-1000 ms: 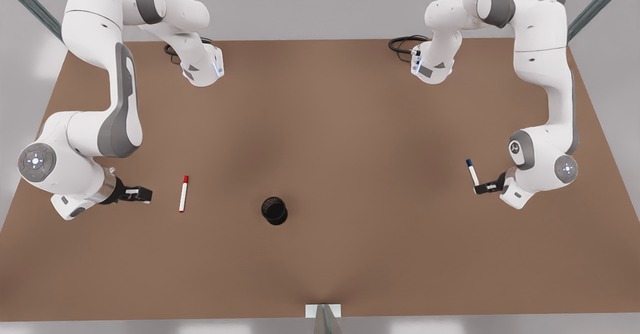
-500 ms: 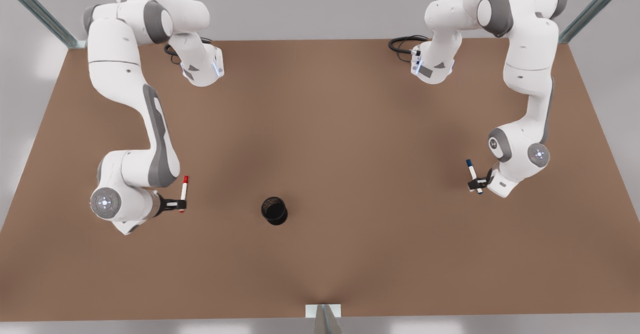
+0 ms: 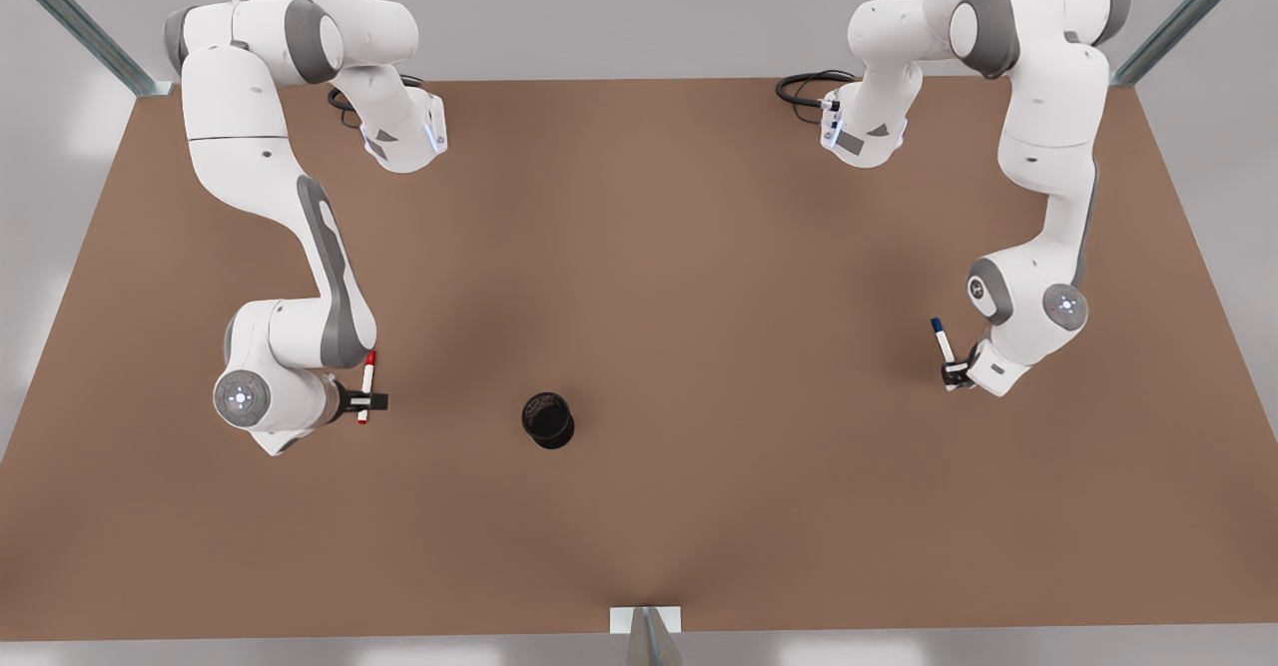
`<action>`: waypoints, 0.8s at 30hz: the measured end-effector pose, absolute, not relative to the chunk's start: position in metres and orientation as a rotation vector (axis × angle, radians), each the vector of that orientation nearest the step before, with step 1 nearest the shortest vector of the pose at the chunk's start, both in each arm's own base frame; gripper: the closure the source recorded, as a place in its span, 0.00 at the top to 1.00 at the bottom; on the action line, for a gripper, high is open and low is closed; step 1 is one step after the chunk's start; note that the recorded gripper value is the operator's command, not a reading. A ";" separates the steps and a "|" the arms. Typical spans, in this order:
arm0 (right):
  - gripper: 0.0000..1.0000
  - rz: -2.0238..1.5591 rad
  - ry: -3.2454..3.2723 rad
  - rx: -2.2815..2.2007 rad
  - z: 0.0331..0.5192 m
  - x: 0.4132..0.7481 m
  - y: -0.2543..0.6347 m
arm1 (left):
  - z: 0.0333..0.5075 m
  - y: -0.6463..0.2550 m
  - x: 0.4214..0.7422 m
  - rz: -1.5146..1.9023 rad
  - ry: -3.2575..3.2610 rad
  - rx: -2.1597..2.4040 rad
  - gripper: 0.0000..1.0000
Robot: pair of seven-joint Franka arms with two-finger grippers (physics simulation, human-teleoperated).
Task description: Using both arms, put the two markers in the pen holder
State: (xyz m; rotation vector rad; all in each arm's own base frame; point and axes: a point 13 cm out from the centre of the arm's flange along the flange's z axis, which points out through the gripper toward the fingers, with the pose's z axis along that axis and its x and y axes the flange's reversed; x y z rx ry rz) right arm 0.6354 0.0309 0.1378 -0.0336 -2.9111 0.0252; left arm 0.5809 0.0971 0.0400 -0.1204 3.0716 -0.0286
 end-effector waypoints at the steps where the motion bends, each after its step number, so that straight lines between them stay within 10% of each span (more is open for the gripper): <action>1: 1.00 0.025 -2.913 -0.037 0.138 0.636 0.031 | 0.040 0.097 0.581 -0.028 3.071 -0.118 0.47; 9: 0.96 0.028 -2.885 -0.090 0.083 0.632 0.012 | 0.040 0.097 0.582 -0.026 3.068 -0.111 0.38; 13: 0.72 0.027 -2.880 -0.102 0.063 0.628 0.009 | 0.037 0.097 0.581 -0.026 3.072 -0.112 0.38; 24: 0.53 0.023 -2.898 -0.126 0.047 0.631 0.002 | 0.035 0.097 0.580 -0.024 3.073 -0.115 0.21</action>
